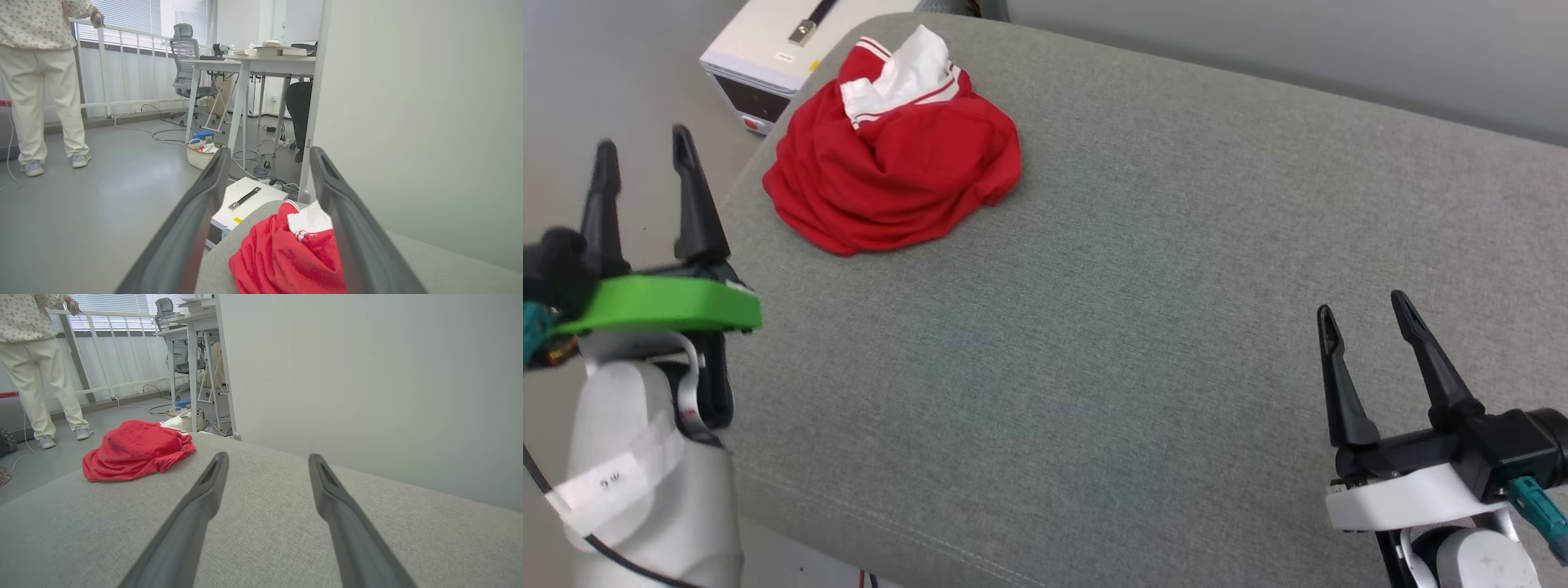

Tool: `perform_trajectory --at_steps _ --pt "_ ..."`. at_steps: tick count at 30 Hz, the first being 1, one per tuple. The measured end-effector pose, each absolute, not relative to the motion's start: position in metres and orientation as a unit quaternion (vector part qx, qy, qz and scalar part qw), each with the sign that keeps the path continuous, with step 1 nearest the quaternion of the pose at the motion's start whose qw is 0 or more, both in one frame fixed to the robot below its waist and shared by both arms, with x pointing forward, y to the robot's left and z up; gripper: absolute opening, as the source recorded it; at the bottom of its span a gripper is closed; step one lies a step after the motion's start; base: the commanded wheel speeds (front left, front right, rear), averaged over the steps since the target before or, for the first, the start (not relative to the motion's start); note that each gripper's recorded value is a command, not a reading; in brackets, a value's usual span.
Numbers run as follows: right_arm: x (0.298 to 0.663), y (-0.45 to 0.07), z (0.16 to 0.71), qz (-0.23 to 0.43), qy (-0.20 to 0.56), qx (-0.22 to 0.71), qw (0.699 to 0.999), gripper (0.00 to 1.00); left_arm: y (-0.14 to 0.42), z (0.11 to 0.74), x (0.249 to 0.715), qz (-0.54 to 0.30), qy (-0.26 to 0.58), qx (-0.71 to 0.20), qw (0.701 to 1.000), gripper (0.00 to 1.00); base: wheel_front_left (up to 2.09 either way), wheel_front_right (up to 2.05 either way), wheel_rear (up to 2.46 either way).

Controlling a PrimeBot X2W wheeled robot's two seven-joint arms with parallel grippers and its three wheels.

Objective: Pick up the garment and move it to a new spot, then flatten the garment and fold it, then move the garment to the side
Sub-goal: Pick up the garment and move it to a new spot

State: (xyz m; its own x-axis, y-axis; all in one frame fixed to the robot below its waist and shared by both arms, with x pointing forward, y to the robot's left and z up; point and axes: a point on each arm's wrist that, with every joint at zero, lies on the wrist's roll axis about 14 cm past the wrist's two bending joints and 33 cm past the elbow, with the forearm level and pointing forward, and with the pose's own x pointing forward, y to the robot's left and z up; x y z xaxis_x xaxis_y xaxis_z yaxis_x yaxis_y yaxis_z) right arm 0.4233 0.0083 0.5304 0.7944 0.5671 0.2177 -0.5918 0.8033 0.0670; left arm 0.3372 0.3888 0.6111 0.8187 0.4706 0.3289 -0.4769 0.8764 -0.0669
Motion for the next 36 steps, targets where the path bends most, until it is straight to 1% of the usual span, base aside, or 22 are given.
perform_trajectory --at_steps 4,9,14,18,21,24,26,32,36 --pt "0.441 0.0 0.531 0.296 -0.107 0.061 0.947 1.0 0.395 0.633 0.384 0.222 -0.184 0.019 0.957 1.0 0.0 0.0 0.0" --pt "0.458 -0.013 0.519 0.278 -0.106 0.058 0.953 1.0 0.403 0.621 0.445 0.184 -0.132 0.018 0.974 1.0 0.0 0.0 0.0" --pt "0.472 -0.029 0.503 0.261 -0.098 0.05 0.959 1.0 0.398 0.583 0.497 0.146 -0.018 -0.042 0.988 1.0 0.0 0.0 0.0" --pt "0.482 -0.041 0.491 0.246 -0.092 0.043 0.964 1.0 0.388 0.539 0.523 0.117 0.103 -0.078 0.985 1.0 0.0 0.0 0.0" --pt "0.488 -0.049 0.481 0.239 -0.086 0.037 0.967 1.0 0.386 0.505 0.532 0.109 0.191 -0.094 0.971 1.0 0.0 0.0 0.0" --pt "0.493 -0.055 0.471 0.234 -0.08 0.032 0.969 1.0 0.38 0.458 0.526 0.099 0.308 -0.111 0.94 1.0 0.0 0.0 0.0" --pt "0.496 -0.057 0.465 0.231 -0.077 0.032 0.969 1.0 0.379 0.435 0.52 0.097 0.363 -0.106 0.921 1.0 0.0 0.0 0.0" --pt "0.503 -0.062 0.45 0.223 -0.065 0.032 0.972 1.0 0.364 0.371 0.498 0.08 0.494 -0.092 0.861 1.0 0.0 0.0 0.0" --pt "0.504 -0.067 0.44 0.217 -0.054 0.031 0.974 1.0 0.363 0.352 0.493 0.078 0.527 -0.082 0.842 1.0 0.0 0.0 0.0"
